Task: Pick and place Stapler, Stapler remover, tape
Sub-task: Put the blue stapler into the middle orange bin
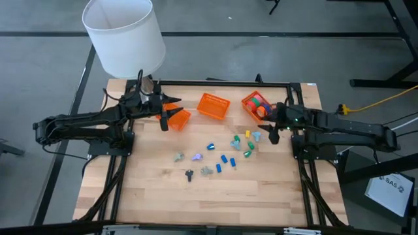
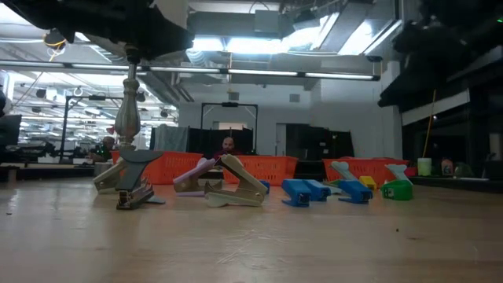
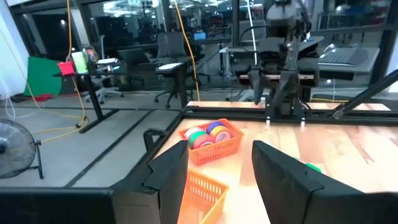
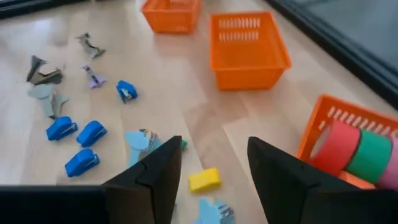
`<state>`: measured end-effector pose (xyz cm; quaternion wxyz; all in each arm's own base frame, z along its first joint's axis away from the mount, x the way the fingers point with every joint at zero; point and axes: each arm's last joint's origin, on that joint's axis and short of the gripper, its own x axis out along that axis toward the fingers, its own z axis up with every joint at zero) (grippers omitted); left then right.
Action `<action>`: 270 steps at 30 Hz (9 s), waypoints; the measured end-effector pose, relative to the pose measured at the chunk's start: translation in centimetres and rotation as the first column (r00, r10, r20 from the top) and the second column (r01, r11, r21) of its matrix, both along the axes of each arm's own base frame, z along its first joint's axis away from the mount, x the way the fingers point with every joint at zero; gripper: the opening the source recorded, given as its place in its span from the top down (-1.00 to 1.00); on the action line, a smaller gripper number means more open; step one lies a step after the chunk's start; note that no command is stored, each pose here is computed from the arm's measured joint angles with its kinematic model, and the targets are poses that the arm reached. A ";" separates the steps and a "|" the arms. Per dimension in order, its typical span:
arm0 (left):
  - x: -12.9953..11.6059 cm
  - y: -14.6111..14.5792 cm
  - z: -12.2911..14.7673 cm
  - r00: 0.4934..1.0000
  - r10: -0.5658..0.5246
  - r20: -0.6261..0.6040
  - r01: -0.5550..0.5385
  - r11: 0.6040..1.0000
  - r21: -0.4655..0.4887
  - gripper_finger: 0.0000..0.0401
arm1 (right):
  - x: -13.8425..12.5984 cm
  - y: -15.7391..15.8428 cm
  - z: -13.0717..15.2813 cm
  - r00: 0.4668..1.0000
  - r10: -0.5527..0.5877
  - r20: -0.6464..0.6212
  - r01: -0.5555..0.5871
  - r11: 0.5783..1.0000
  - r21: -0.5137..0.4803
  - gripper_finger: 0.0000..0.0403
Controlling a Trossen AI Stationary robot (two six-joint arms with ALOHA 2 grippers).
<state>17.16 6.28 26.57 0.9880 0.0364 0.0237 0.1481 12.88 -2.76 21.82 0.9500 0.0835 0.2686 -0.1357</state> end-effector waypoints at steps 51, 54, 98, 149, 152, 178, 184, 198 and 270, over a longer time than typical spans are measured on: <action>-0.1 0.1 -0.4 0.998 0.045 -0.031 -0.046 0.999 -0.025 0.13 | -3.2 1.7 -5.0 0.830 0.217 0.514 -0.114 0.968 -0.224 0.07; -0.1 0.1 -0.4 0.999 0.045 -0.031 -0.046 0.999 -0.025 0.12 | -3.2 1.7 -5.0 0.830 0.217 0.514 -0.114 0.968 -0.225 0.07; 0.0 -0.1 -0.4 0.999 -0.037 0.011 0.038 0.987 -0.159 0.15 | -3.1 1.7 -5.1 0.841 0.251 0.479 -0.116 0.949 -0.293 0.06; 8.7 -7.1 -3.7 0.981 -0.106 -0.161 0.099 0.994 -0.051 0.15 | -3.1 1.7 -5.2 0.844 0.250 0.475 -0.118 0.950 -0.291 0.06; 10.0 -7.1 -4.6 0.952 -0.086 -0.293 0.074 0.996 -0.051 0.15 | -3.1 1.7 -5.2 0.844 0.249 0.475 -0.118 0.950 -0.290 0.06; 15.8 -7.8 -7.4 0.733 -0.209 -0.648 0.250 0.968 -0.029 0.15 | -3.1 1.7 -5.2 0.844 0.250 0.475 -0.118 0.950 -0.290 0.07; 17.1 -7.5 -8.6 0.738 -0.193 -0.646 0.159 0.981 -0.111 0.15 | -3.1 1.7 -5.2 0.844 0.250 0.475 -0.118 0.950 -0.290 0.07; 20.8 -6.8 -11.2 0.618 -0.189 -0.763 -0.103 0.943 -0.317 -0.08 | -3.1 1.7 -5.2 0.844 0.250 0.475 -0.118 0.950 -0.290 0.07; 20.6 -3.2 -9.5 0.632 -0.038 -0.774 -0.249 0.936 -0.248 0.68 | -3.1 1.7 -5.2 0.844 0.250 0.475 -0.118 0.950 -0.290 0.06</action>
